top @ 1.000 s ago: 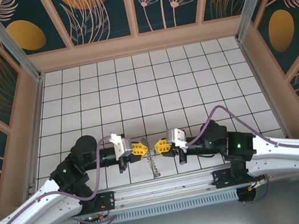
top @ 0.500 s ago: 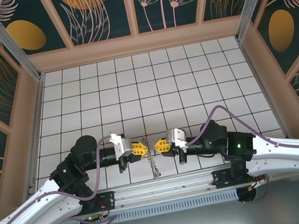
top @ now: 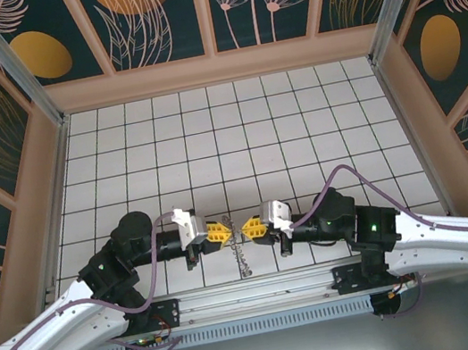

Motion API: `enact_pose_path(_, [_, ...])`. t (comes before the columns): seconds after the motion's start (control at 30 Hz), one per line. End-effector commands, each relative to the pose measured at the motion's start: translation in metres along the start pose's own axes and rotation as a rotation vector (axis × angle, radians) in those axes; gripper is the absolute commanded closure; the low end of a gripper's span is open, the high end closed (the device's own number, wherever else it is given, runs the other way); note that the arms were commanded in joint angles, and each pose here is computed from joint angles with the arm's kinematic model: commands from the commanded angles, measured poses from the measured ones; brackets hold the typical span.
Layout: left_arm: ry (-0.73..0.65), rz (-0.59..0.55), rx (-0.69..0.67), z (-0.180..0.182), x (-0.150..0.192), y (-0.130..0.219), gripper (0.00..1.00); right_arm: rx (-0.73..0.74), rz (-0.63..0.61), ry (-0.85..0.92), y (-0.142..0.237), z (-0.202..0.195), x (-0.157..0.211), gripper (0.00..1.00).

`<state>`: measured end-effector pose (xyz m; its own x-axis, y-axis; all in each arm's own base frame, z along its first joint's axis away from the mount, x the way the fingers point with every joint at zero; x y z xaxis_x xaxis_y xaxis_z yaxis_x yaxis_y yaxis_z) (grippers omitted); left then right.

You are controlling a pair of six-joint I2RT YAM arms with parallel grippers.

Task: Put the keys on the keyring

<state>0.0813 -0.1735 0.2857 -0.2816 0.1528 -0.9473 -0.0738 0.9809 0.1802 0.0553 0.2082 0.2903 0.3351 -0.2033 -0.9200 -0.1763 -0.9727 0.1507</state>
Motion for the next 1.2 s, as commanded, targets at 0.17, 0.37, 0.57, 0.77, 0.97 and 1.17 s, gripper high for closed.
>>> enact_pose_path(0.17, [-0.045,-0.043,0.022,-0.0058,-0.0166,0.0024,1.0,0.022,-0.027,-0.012,0.0014,-0.0033,-0.0067,1.0])
enact_pose_path(0.37, [-0.047,-0.045,0.02,-0.006,-0.0171,0.0028,1.0,0.012,-0.017,-0.024,0.0018,-0.0021,-0.0048,1.0])
enact_pose_path(0.57, [-0.05,-0.046,0.017,-0.0062,-0.0172,0.0032,1.0,0.005,0.001,-0.04,0.0023,-0.0007,-0.0016,1.0])
enact_pose_path(0.77, [-0.048,-0.045,0.019,-0.006,-0.0167,0.0028,1.0,0.002,-0.01,-0.032,0.0016,-0.0011,-0.0039,1.0])
enact_pose_path(0.97, [-0.04,-0.035,0.019,-0.0048,-0.0159,0.001,1.0,-0.002,-0.026,-0.026,0.0003,-0.0013,-0.0062,1.0])
enact_pose_path(1.17, [-0.042,-0.033,0.018,-0.0047,-0.0155,0.0009,1.0,-0.01,-0.025,-0.026,-0.0021,-0.001,-0.0051,1.0])
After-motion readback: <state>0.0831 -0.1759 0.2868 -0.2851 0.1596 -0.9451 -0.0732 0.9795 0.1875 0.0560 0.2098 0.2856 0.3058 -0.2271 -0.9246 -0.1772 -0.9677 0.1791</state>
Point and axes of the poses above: each hand's point on the last joint's axis, 136 mm out from that joint toward the fingers, its own y axis back along the fingers, its own z axis along the line the jaws close on, x = y × z, the point moved 10 cm from there along y, back along the fingers, and after that the axes turned 15 degrees about y, right-handed, at the moved point
